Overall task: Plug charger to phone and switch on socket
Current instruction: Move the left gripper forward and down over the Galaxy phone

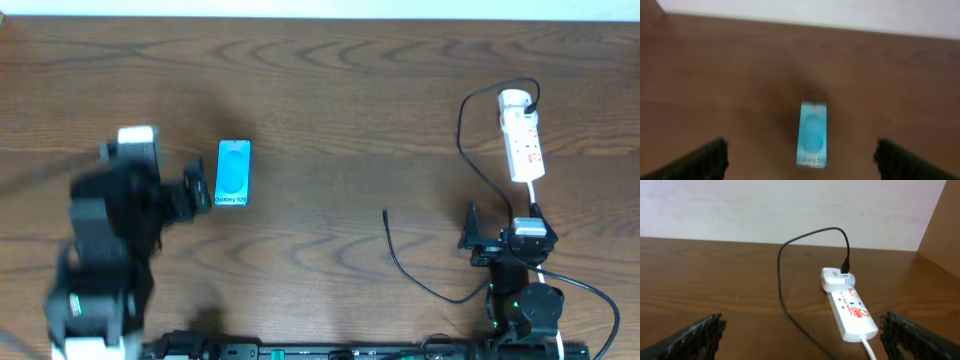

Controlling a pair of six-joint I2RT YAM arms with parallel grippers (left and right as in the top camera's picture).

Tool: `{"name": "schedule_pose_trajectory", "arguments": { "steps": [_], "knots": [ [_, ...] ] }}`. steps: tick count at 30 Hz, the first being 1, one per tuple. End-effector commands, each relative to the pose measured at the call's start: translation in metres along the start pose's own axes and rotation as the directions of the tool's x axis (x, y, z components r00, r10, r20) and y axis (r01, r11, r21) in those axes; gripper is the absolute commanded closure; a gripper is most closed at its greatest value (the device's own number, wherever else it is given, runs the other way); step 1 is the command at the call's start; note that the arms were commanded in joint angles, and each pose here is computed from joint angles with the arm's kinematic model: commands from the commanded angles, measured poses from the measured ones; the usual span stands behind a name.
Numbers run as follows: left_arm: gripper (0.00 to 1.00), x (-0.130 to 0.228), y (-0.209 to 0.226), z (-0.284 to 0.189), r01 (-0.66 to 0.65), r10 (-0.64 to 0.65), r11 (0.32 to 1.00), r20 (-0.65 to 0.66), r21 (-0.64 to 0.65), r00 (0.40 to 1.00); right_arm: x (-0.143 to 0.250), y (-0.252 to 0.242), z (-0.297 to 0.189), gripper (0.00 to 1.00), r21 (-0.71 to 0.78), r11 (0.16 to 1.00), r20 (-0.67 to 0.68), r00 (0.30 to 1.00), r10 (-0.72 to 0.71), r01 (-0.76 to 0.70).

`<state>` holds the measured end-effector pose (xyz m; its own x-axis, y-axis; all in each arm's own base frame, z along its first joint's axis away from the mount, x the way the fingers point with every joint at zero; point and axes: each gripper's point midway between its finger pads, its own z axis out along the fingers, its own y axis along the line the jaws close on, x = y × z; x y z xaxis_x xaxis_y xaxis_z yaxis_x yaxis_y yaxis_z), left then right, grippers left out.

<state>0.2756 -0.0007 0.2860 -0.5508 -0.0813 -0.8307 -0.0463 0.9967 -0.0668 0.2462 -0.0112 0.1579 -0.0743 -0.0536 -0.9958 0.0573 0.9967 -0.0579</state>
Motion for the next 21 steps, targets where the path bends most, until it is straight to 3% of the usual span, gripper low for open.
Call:
{"name": "schedule_pose_trajectory", "arguments": {
  "steps": [1, 3, 7, 10, 14, 19, 20, 21],
  "knots": [
    [0.06, -0.044, -0.006, 0.015, -0.01, 0.011, 1.0, -0.194, 0.003, 0.981, 0.001, -0.002, 0.0, 0.01, 0.009, 1.0, -0.001, 1.0, 0.016, -0.016],
    [0.06, -0.051, -0.007, 0.028, -0.011, 0.008, 1.0, -0.341, -0.008, 0.94, 0.001, -0.002, 0.0, 0.01, 0.009, 1.0, -0.001, 1.0, 0.016, -0.016],
    [0.06, -0.051, -0.007, 0.06, -0.011, 0.003, 1.0, -0.465, -0.015, 0.885, 0.001, -0.002, 0.0, 0.01, 0.009, 1.0, -0.001, 1.0, 0.016, -0.016],
    [0.06, -0.029, -0.017, 0.085, 0.022, -0.001, 0.999, -0.561, 0.03, 0.828, 0.001, -0.002, 0.0, 0.01, 0.008, 1.0, -0.001, 1.0, 0.016, -0.016],
    [0.06, -0.008, -0.031, 0.111, 0.083, -0.005, 0.993, -0.646, 0.09, 0.763, 0.001, -0.002, 0.0, 0.01, 0.009, 1.0, -0.001, 1.0, 0.016, -0.016],
    [0.08, 0.018, -0.029, 0.138, 0.091, -0.01, 0.993, -0.721, 0.073, 0.693, 0.001, -0.002, 0.0, 0.01, 0.009, 1.0, -0.001, 1.0, 0.016, -0.016],
    [0.34, 0.023, -0.029, 0.142, 0.091, -0.011, 0.993, -0.733, 0.07, 0.68, 0.001, -0.002, 0.0, 0.01, 0.009, 1.0, -0.001, 1.0, 0.016, -0.016],
    [0.48, 0.025, -0.028, 0.145, 0.089, -0.012, 0.994, -0.74, 0.066, 0.673, 0.001, -0.002, 0.0, 0.01, 0.009, 1.0, -0.001, 1.0, 0.016, -0.016]
  ]
}}
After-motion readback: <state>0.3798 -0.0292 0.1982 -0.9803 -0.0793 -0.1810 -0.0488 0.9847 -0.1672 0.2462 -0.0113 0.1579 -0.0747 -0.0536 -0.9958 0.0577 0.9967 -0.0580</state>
